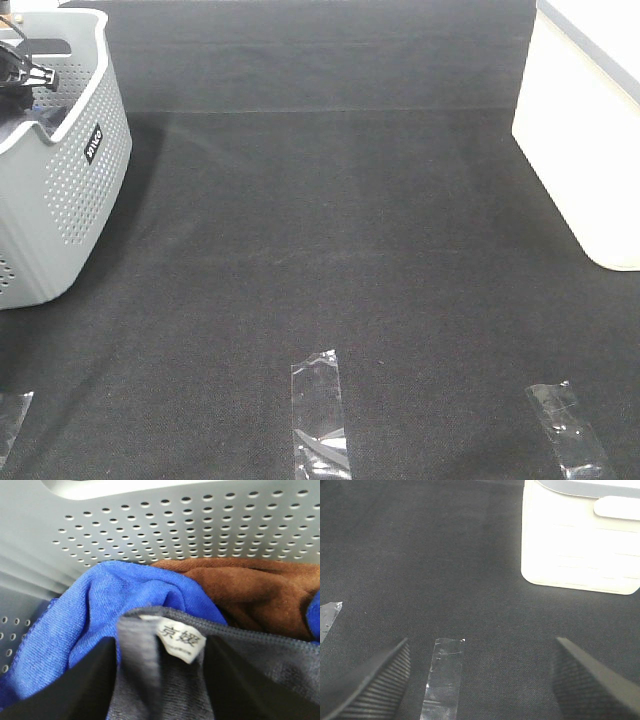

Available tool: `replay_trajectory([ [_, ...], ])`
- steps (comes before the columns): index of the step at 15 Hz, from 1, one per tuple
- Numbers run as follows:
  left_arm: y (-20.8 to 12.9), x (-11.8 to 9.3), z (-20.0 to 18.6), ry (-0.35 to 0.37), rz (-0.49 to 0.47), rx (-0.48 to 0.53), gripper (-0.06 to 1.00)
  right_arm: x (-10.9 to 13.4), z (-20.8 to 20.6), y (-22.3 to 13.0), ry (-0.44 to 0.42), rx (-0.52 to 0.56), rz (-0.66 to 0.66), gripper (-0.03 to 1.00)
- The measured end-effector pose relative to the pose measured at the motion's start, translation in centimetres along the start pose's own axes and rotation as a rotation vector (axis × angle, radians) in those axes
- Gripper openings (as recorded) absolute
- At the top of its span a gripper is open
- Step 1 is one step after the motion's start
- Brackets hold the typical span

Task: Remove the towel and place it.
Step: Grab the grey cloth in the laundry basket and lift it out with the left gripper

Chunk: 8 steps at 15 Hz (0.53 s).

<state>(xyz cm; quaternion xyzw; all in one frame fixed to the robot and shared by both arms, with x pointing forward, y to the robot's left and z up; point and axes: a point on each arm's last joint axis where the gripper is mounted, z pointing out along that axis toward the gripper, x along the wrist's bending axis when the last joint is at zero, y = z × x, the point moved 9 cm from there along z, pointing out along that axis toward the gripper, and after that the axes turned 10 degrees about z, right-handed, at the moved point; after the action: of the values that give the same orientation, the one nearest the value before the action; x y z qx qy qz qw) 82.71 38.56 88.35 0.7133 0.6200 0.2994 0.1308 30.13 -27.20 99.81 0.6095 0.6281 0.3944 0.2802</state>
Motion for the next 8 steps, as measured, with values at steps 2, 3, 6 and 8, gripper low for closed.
replay_trajectory([
  [2,0.02,0.1,0.0,0.005,0.006,-0.001,0.34,0.0,0.0,0.0,0.0,0.0,0.0,0.73],
  [3,0.02,0.13,0.0,0.007,0.008,-0.001,0.25,0.0,0.0,0.0,0.0,0.0,0.0,0.73],
  [6,0.03,0.17,0.0,0.009,0.03,-0.002,0.02,0.0,0.0,0.0,0.0,0.0,0.0,0.73],
  [8,-0.02,0.16,0.0,0.009,0.039,0.001,0.0,0.0,0.0,0.0,0.0,0.0,0.0,0.73],
])
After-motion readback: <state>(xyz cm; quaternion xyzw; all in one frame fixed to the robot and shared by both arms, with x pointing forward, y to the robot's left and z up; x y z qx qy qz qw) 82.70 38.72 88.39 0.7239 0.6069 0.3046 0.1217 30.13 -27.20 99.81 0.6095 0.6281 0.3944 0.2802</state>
